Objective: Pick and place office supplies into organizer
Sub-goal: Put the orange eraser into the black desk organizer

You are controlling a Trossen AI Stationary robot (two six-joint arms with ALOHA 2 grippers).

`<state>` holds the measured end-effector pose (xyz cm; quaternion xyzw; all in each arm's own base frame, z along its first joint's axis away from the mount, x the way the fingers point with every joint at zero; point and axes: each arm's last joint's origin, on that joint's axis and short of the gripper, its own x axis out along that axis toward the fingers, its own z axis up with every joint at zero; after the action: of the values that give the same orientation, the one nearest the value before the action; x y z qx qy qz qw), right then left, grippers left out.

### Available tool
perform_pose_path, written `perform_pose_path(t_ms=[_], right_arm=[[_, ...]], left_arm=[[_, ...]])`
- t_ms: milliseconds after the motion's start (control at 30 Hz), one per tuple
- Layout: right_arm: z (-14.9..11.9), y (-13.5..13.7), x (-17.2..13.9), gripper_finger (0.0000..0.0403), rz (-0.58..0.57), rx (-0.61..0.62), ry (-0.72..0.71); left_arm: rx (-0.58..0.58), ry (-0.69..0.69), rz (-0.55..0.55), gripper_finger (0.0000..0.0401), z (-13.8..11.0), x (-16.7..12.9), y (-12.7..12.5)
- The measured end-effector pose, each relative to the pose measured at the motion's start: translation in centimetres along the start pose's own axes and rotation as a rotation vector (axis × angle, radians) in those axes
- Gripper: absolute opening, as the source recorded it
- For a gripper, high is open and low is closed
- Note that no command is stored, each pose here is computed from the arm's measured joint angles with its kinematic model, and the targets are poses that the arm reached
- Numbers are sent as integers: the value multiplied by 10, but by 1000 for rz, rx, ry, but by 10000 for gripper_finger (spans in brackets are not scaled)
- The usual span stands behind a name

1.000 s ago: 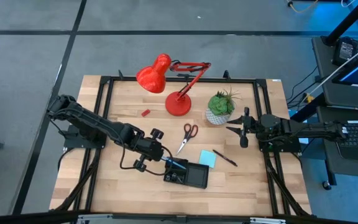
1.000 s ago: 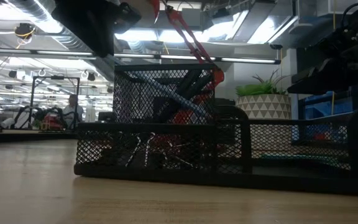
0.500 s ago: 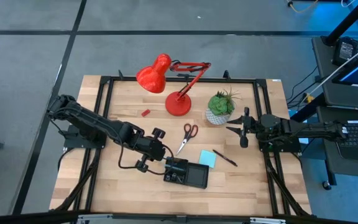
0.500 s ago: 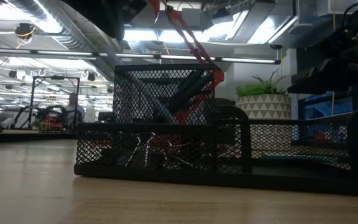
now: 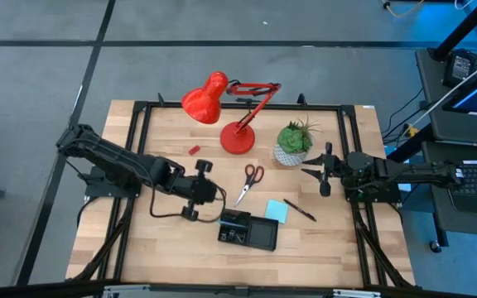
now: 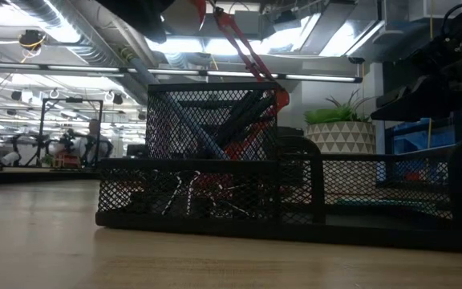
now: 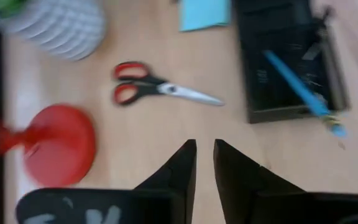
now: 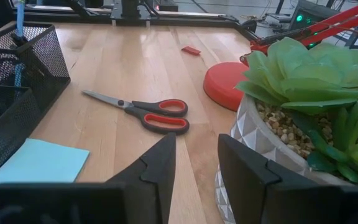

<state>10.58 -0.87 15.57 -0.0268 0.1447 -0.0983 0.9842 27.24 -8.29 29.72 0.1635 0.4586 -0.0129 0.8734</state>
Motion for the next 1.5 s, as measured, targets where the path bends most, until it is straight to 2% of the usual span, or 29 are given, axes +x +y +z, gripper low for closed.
perform_pose_path(t_ms=[100, 200, 333, 500, 733, 967, 1200, 1267, 1500], right_arm=[[0, 0, 0, 123, 0, 0, 0], [0, 0, 0, 123, 0, -2, 0], [0, 0, 0, 123, 0, -1, 2], [0, 0, 0, 123, 0, -13, 2], [0, -1, 0, 123, -29, -52, 3], [0, -2, 0, 123, -54, -55, 2], [0, -2, 0, 123, -54, -77, 3], [0, -2, 0, 123, -54, -76, 3], [0, -2, 0, 123, -54, -75, 3]], left_arm=[[-87, -2, 54, 57, -4, -9, 10], [-105, 28, 74, 68, -10, -12, 19], [-130, 59, 95, 90, -17, -7, 28], [-215, 106, 116, 128, -24, 4, 35], [-459, 124, 198, 171, -30, 7, 51], [-669, 275, 331, 175, -62, 23, 75], [-749, 378, 451, 175, -101, 48, 91], [-760, 395, 446, 175, -111, 54, 95], [-802, 318, 365, 175, -135, 79, 109]])
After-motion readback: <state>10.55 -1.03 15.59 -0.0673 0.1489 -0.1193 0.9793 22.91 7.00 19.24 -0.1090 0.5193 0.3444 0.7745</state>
